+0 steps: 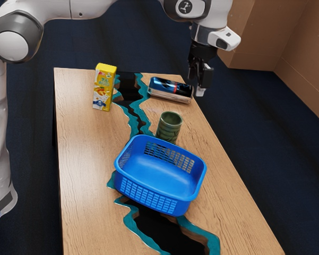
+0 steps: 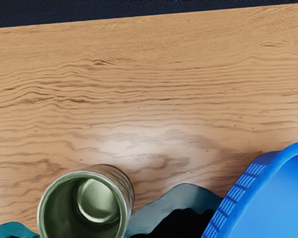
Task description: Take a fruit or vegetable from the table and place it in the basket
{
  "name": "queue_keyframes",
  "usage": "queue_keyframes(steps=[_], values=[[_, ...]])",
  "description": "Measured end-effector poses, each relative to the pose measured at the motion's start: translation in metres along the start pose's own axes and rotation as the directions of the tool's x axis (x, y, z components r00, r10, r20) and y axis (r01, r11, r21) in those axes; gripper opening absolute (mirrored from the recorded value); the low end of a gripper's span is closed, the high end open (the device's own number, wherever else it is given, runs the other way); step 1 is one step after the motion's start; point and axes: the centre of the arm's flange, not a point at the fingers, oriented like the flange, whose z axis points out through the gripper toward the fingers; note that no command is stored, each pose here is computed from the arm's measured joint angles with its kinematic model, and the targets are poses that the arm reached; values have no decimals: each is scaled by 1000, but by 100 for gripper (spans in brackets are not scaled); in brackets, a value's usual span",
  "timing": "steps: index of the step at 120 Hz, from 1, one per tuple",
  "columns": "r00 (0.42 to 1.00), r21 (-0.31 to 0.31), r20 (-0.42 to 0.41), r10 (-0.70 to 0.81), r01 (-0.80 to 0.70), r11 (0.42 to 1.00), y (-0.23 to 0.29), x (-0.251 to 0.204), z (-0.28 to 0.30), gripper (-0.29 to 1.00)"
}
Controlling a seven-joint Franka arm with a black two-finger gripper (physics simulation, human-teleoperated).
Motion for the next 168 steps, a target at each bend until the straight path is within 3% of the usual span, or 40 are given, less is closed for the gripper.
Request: queue_keyframes(steps=[32, 49, 60, 76, 97, 131, 168], values=[[1000, -16, -3, -19, 19, 1000, -5, 0, 0, 70], [971, -28, -32, -235, 235, 972, -17, -2, -20, 70], [898, -16, -13, -440, 440, 898, -50, -3, -14, 70], [726, 11, 13, -687, 687, 726, -98, -2, 2, 69], [570, 36, 38, -821, 820, 571, -72, -3, 21, 68], [387, 55, 35, -921, 920, 389, -20, -71, 87, 69], [277, 12, -17, -961, 961, 277, -10, -82, 123, 70]])
